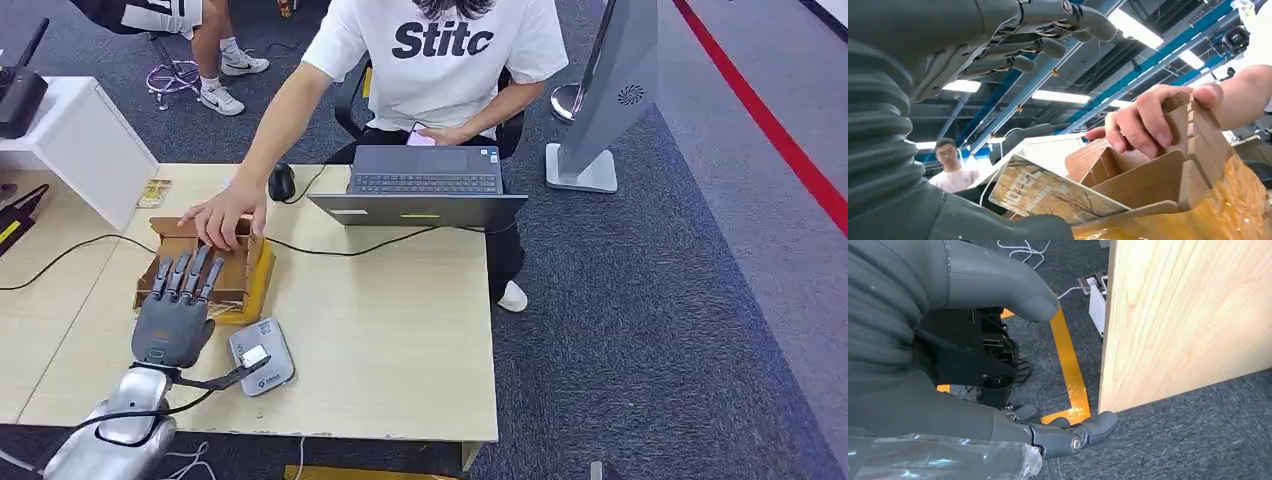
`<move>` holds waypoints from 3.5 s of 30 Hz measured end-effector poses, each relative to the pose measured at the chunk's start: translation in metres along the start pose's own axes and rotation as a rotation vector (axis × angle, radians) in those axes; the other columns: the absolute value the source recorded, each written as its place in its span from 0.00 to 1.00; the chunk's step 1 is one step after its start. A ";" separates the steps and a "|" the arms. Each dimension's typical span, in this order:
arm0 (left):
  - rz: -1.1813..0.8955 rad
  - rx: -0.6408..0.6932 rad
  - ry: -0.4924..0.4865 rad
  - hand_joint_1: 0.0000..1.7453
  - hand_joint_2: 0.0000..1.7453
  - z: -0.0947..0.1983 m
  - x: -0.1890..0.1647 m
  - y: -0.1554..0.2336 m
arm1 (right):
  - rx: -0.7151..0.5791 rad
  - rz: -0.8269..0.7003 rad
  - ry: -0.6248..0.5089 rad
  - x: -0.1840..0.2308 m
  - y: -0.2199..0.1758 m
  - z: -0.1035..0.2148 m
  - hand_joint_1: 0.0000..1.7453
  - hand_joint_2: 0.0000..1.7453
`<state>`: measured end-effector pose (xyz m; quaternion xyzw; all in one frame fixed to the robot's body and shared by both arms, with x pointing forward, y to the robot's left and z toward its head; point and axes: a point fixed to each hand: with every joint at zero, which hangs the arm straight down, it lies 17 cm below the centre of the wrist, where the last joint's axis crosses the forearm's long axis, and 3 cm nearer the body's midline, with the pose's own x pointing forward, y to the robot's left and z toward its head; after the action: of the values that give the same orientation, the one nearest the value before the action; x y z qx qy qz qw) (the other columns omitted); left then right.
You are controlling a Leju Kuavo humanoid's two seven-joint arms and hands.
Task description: Pass the card to the sensor for recognition and then transmit it.
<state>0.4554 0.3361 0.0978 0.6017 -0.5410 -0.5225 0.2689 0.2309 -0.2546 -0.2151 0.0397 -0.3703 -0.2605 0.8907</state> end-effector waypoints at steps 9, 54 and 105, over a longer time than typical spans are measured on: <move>0.001 -0.005 0.000 0.00 1.00 -0.001 0.001 -0.002 | 0.000 0.000 0.000 0.000 0.000 0.000 0.00 1.00; -0.025 -0.059 -0.009 1.00 1.00 0.020 -0.016 -0.020 | -0.018 -0.019 -0.004 0.000 -0.005 0.001 0.00 1.00; -0.006 0.282 0.162 0.00 1.00 -0.149 -0.094 0.149 | 0.047 0.056 0.014 0.005 0.027 -0.006 0.00 1.00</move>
<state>0.5493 0.3475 0.3081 0.6754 -0.5836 -0.3919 0.2228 0.2492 -0.2346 -0.2093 0.0521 -0.3713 -0.2266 0.8989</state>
